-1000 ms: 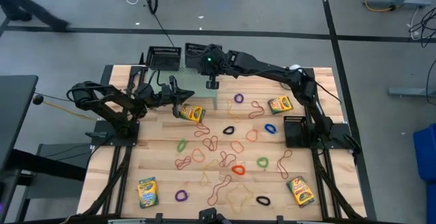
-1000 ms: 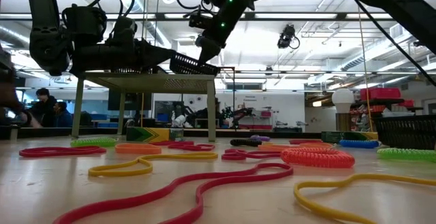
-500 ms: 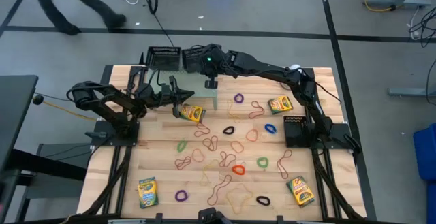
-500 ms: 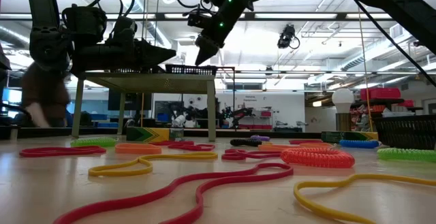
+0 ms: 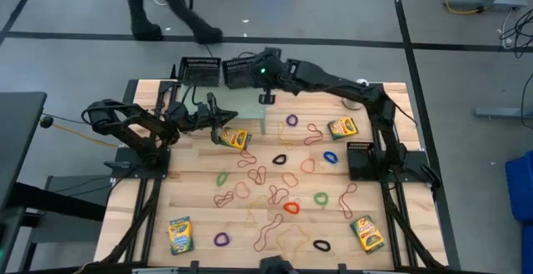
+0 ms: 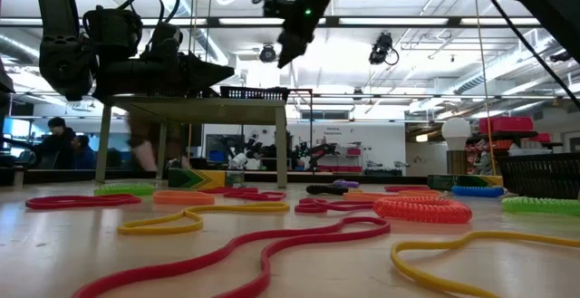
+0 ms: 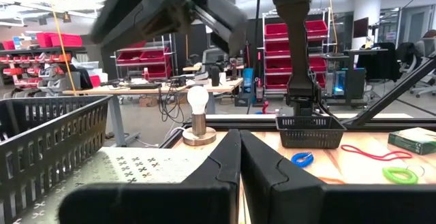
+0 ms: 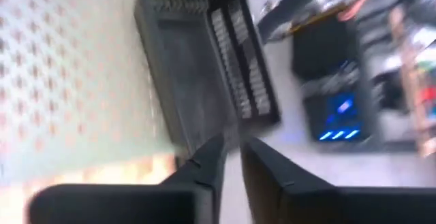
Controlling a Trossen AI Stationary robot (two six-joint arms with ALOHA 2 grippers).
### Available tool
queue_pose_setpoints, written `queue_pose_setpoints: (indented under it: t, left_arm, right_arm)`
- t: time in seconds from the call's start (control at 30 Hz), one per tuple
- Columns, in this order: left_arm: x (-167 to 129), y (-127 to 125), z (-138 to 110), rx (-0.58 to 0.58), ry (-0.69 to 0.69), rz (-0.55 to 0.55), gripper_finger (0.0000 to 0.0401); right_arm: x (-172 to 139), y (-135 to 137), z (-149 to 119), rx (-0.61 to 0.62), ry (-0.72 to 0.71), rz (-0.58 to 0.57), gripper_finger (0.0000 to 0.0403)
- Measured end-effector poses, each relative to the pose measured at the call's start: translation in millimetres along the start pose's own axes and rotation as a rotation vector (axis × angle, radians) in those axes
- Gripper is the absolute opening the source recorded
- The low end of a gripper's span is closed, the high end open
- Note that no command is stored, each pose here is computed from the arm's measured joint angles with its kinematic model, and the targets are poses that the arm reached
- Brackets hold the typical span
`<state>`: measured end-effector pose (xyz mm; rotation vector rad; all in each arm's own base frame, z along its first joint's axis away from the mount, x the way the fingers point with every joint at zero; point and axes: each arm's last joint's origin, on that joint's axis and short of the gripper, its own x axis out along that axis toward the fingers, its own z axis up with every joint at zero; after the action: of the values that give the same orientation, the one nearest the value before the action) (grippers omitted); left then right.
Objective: Pick & Place Office Desk Supplies
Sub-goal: Put the top black bin on the shelf
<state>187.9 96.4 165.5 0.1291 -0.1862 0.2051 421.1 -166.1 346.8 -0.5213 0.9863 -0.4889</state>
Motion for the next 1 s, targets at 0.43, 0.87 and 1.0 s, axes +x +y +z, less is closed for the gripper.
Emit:
queue_pose_setpoints:
  t: [0.43,0.87,1.0]
  left_arm:
    - [-0.1,2.1,-1.8,-0.006,0.021,0.076,0.0008]
    - [-0.1,2.1,-2.0,-0.006,0.023,0.077,0.0008]
    - [-0.1,2.1,-2.0,-0.006,0.023,0.077,0.0008]
  right_arm:
    - [46.1,-6.5,-49.0,0.220,0.073,0.240,0.0004]
    - [50.1,10.1,-39.2,0.212,-0.018,0.286,0.0005]
    - [47.6,15.9,-36.5,0.190,-0.014,0.293,0.0010]
